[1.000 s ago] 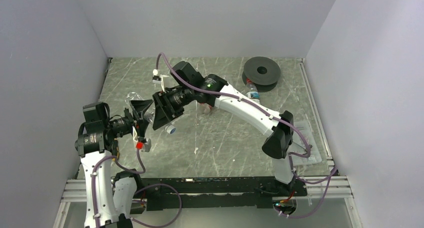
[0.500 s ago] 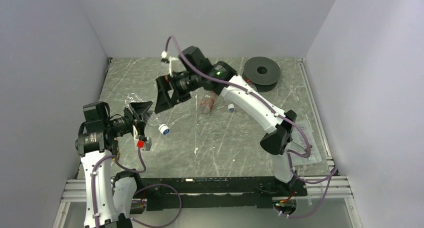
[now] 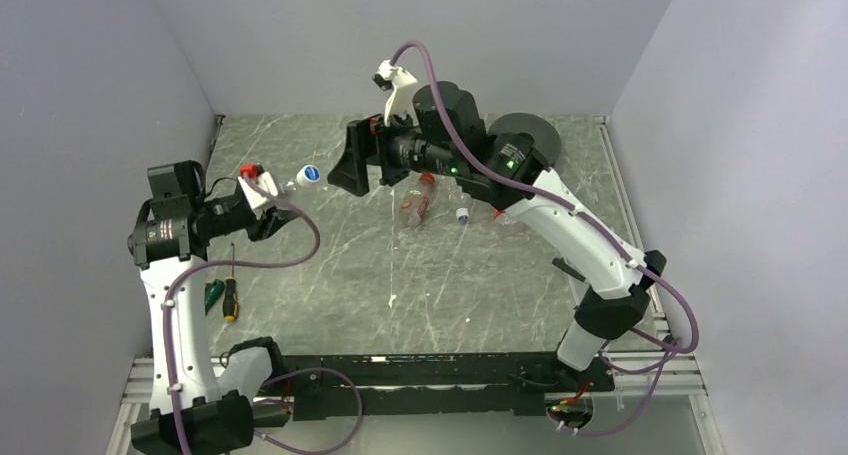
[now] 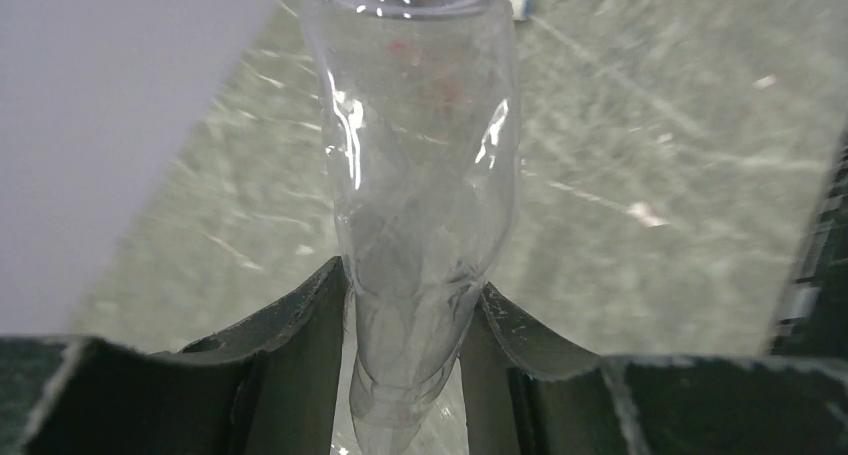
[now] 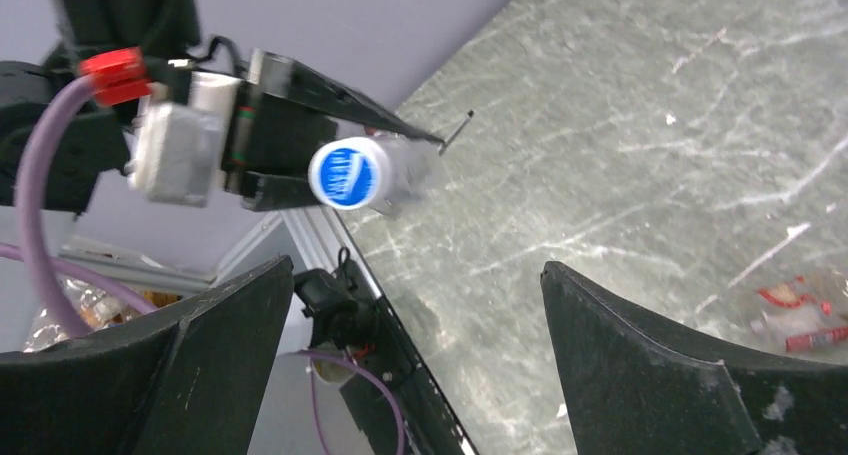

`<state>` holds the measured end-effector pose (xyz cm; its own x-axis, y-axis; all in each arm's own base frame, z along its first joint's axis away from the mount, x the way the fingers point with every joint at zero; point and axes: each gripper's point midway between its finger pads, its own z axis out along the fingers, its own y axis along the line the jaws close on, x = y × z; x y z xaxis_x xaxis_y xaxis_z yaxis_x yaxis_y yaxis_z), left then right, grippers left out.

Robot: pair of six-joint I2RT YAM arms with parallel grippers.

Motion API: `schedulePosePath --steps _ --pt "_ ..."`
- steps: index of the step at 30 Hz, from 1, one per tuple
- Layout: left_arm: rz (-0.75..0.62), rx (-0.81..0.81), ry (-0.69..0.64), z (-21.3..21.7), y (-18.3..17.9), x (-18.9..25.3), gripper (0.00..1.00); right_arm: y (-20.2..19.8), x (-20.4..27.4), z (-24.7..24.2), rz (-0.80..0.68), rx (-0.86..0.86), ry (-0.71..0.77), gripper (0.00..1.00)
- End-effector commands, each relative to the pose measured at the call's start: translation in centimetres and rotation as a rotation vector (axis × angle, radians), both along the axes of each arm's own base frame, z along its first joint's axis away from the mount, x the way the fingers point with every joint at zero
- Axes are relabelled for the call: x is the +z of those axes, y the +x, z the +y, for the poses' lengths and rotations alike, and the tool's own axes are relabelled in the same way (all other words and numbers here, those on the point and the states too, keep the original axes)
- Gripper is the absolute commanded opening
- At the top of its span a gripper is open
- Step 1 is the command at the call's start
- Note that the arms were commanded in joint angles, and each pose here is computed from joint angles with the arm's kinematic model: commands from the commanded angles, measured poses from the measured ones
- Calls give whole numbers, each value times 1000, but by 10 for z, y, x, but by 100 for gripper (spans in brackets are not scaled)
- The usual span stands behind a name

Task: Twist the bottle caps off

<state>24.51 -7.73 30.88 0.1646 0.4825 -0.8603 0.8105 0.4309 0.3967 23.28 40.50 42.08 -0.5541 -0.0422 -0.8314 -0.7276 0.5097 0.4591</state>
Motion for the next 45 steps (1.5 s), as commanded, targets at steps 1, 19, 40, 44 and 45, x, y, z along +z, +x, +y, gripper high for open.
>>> schedulePosePath --steps 1,19,40,44,45 --pt "344 92 -258 -18 -31 -9 23 7 21 20 -86 -64 77 96" --pt "524 58 -425 -46 -48 -2 23 10 40 69 -129 -124 166 71" --pt "504 131 -524 -50 -21 26 27 11 22 72 -76 -163 175 19" --pt "507 95 -530 -54 -28 31 63 15 29 68 -97 -192 183 0" --pt "505 92 -532 -54 -30 33 75 15 31 66 -104 -193 187 0"
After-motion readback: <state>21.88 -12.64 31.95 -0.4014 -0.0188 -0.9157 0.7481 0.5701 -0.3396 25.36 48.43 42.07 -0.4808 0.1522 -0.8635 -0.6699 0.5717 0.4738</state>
